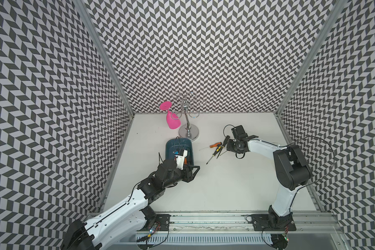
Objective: Put the screwdriver on the desktop into the storage box
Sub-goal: Pick up the screwdriver from the center of the board.
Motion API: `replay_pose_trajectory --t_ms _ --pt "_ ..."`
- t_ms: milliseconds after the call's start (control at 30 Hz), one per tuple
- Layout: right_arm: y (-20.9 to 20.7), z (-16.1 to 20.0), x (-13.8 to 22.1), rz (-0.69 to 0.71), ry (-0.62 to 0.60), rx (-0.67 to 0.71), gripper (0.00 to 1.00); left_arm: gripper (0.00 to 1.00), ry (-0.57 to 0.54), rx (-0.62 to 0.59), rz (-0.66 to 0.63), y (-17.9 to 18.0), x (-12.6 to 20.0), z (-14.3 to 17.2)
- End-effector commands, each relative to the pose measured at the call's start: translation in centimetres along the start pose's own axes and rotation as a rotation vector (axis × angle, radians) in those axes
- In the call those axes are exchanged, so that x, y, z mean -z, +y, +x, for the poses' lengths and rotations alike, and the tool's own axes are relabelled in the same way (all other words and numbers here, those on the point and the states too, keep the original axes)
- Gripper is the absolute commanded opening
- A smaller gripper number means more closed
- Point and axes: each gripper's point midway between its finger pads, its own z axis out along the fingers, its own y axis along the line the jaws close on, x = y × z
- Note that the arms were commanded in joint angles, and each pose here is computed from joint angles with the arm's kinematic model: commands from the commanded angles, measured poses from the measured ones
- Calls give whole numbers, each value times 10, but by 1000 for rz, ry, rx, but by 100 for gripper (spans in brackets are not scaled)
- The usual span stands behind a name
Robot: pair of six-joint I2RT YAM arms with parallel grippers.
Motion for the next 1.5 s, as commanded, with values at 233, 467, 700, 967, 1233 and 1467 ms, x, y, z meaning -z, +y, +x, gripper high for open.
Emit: replay_pose_trajectory --t_ms 233,467,700,967,1233,1467 --pt "-12 -1 -18 59 5 -14 38 51 -33 3 -1 2 5 0" --pt "-26 -1 -22 73 5 -38 37 51 -33 6 -2 4 4 2" --pt "-31 4 -34 101 39 -8 37 51 -28 15 -2 5 3 5" --pt "-51 31 -36 131 60 11 26 51 -27 18 -7 7 0 5" --pt "-54 53 -24 78 66 34 21 51 -10 28 3 6 -8 6" --pt "-33 47 12 -57 4 47 18 51 -15 41 23 0 -12 0"
